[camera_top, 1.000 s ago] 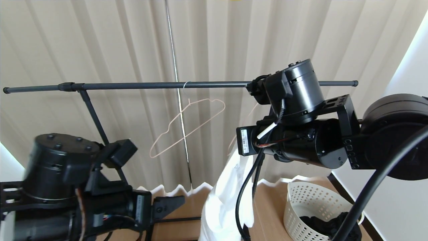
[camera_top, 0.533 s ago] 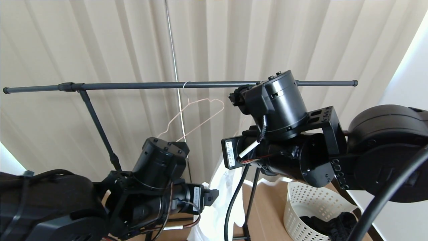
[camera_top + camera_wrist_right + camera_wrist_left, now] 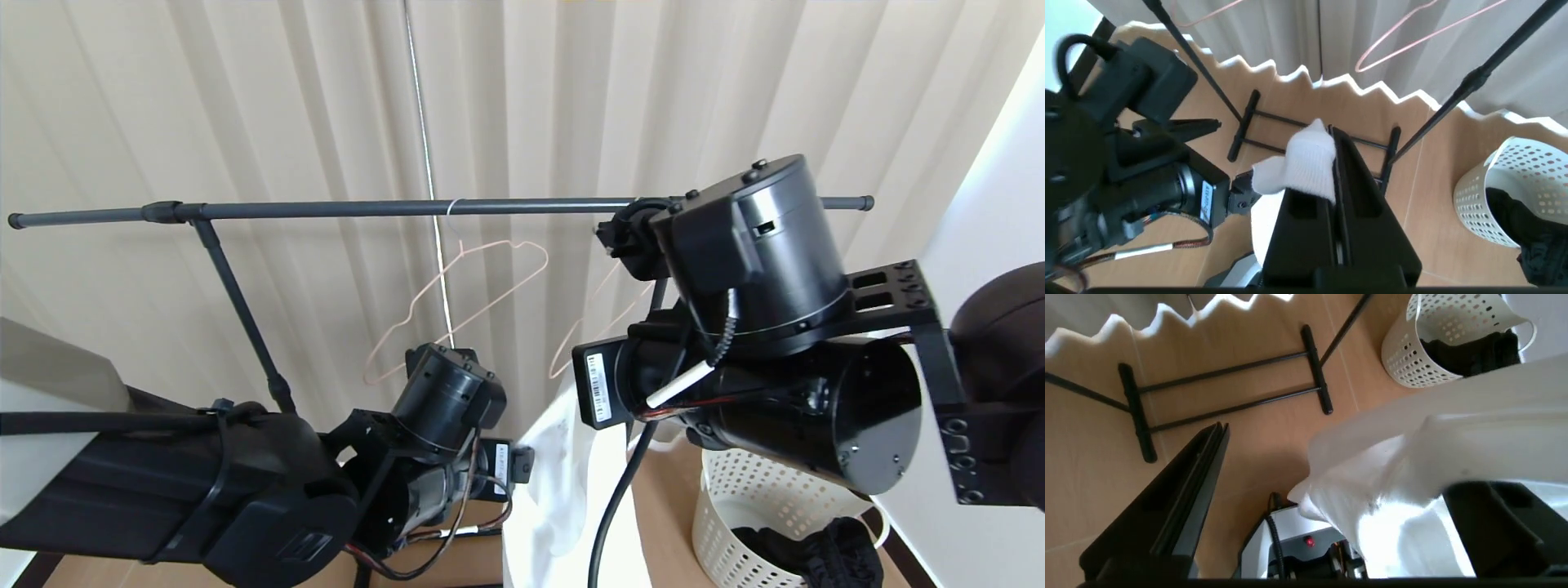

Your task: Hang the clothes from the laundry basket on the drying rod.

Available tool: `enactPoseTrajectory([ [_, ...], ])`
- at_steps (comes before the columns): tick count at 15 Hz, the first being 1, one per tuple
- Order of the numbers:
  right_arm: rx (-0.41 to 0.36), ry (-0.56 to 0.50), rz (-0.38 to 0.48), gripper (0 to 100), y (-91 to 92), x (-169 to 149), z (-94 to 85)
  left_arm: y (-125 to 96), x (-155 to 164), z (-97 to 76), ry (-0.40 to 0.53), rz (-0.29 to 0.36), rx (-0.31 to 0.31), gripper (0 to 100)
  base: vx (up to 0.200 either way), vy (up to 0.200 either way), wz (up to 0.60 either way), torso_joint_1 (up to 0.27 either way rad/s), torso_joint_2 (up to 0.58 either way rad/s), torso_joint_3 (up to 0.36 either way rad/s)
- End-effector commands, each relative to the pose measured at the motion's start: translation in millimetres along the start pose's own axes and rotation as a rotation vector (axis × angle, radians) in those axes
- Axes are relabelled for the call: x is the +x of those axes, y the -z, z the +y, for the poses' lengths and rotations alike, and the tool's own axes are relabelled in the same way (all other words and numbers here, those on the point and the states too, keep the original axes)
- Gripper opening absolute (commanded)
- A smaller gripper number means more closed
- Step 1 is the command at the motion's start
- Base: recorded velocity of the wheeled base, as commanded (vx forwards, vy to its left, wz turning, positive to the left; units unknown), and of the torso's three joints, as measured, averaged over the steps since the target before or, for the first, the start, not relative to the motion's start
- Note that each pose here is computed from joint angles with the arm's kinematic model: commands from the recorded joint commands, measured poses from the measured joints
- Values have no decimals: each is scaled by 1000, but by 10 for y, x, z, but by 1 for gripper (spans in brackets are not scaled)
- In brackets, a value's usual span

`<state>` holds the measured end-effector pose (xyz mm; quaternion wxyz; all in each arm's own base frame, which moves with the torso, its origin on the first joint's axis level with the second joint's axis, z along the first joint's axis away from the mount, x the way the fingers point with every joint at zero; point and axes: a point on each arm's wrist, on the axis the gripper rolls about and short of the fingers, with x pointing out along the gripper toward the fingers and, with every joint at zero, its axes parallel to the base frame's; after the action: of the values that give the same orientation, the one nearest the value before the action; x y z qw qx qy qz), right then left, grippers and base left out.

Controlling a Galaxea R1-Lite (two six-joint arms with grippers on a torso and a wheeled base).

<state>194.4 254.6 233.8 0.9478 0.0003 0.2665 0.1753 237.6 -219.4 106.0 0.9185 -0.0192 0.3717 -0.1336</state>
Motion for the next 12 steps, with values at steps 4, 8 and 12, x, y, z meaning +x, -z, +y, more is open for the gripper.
enactPoseTrajectory([
  [4, 7, -26, -56, 0, -64, -368, -175, 52, 168, 122, -48, 40, -11, 100, 0, 0, 0, 0, 0, 0],
  [8, -4, -11, -55, 0, -55, -380, -239, 23, 197, 163, -51, 19, -23, 100, 0, 0, 0, 0, 0, 0],
  [12, 17, 27, -78, 0, -122, -311, -347, 0, 32, 193, -34, -4, -4, 100, 0, 0, 0, 0, 0, 0],
])
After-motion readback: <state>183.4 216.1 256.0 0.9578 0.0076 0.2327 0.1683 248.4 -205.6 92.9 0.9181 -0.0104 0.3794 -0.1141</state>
